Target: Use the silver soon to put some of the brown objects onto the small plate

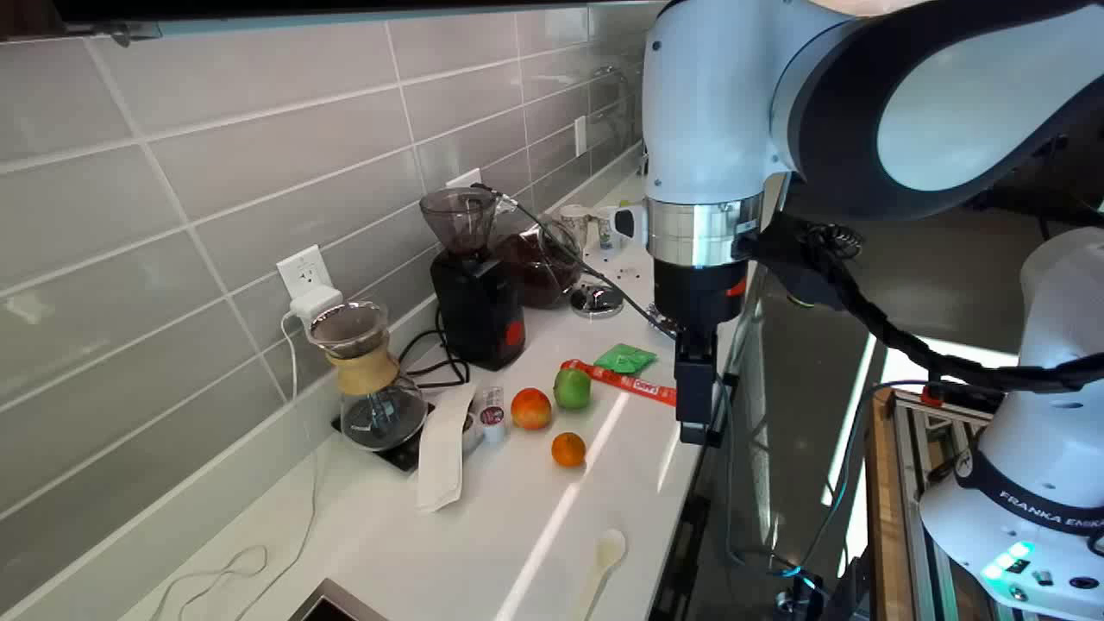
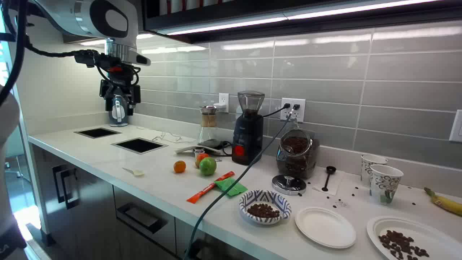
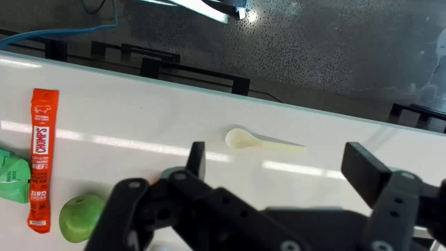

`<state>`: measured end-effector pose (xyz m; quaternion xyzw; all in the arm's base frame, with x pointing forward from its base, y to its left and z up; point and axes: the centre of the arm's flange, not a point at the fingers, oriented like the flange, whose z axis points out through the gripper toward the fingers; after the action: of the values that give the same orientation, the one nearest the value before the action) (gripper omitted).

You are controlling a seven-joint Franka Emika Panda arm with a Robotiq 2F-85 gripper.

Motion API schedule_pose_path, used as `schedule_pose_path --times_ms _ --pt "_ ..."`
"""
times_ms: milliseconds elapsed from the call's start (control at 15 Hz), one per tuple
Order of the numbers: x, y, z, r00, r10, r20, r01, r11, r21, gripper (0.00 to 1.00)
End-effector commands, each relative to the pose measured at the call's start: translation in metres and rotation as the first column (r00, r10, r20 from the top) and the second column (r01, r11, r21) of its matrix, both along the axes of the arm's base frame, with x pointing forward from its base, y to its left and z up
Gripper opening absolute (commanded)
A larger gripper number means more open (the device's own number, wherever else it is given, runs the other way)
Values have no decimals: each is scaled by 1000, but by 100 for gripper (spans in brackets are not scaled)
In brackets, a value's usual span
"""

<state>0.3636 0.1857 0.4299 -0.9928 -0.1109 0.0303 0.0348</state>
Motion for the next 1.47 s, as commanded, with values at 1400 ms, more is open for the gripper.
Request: schedule_pose_path --times_ms 1400 --pt "51 -150 1 915 -401 46 398 915 64 100"
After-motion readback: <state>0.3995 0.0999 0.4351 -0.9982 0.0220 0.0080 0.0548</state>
